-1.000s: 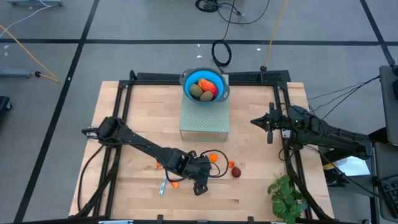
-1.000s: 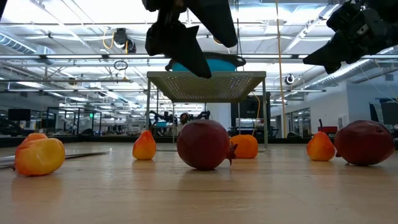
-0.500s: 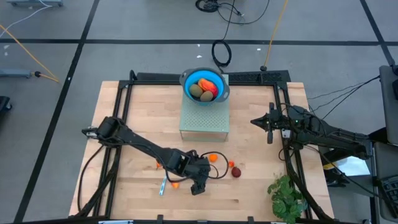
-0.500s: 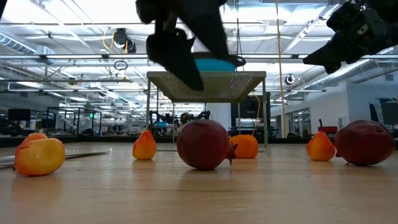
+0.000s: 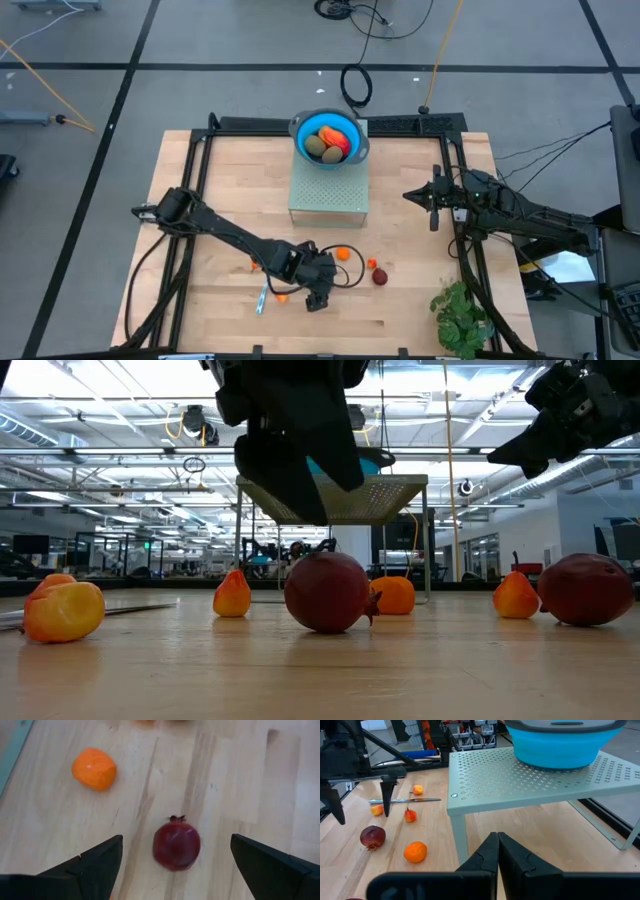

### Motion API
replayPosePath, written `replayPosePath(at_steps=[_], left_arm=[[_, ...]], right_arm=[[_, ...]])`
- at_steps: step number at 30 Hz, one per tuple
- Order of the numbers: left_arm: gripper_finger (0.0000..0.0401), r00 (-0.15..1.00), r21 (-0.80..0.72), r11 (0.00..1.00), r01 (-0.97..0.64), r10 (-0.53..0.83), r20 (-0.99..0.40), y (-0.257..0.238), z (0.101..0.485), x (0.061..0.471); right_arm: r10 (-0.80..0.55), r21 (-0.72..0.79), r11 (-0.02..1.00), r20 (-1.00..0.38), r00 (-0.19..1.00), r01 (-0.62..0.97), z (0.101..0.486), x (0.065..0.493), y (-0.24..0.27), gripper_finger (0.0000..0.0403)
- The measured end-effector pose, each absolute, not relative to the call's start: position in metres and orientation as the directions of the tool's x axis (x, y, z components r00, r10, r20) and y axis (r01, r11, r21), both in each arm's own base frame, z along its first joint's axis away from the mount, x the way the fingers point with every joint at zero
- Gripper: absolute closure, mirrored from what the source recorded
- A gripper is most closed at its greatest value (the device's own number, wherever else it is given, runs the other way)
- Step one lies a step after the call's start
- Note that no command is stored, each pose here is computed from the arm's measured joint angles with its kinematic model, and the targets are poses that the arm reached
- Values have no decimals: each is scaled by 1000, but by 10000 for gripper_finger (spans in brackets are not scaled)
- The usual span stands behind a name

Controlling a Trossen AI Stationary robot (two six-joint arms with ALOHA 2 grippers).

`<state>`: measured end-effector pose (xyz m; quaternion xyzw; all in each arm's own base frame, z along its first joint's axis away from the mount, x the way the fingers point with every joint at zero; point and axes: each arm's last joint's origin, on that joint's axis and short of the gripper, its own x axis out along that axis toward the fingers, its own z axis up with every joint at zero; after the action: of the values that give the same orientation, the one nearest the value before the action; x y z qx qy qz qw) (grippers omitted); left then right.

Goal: Pick & Place Fruit
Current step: Put the left pomegranate into the blue strainer bowl on the shelf

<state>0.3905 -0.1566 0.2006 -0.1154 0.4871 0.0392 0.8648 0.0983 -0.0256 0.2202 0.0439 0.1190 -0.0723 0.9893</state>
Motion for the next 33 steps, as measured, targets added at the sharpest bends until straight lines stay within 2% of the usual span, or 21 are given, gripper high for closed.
replayPosePath(at_steps=[15, 20, 33], left_arm=[[36, 547, -150, 974, -169, -34, -836, -153, 185, 396], [36, 484, -148, 979, -143, -61, -873, -157, 161, 400], [36, 447, -129, 988, -85, -78, -891, -163, 137, 404]], right_arm=[[-136, 47, 987, -241, 961, 152, 220, 98, -26, 403], [-136, 43, 988, -242, 961, 151, 220, 98, -26, 403], [-137, 14, 989, -241, 961, 144, 220, 98, -26, 403]])
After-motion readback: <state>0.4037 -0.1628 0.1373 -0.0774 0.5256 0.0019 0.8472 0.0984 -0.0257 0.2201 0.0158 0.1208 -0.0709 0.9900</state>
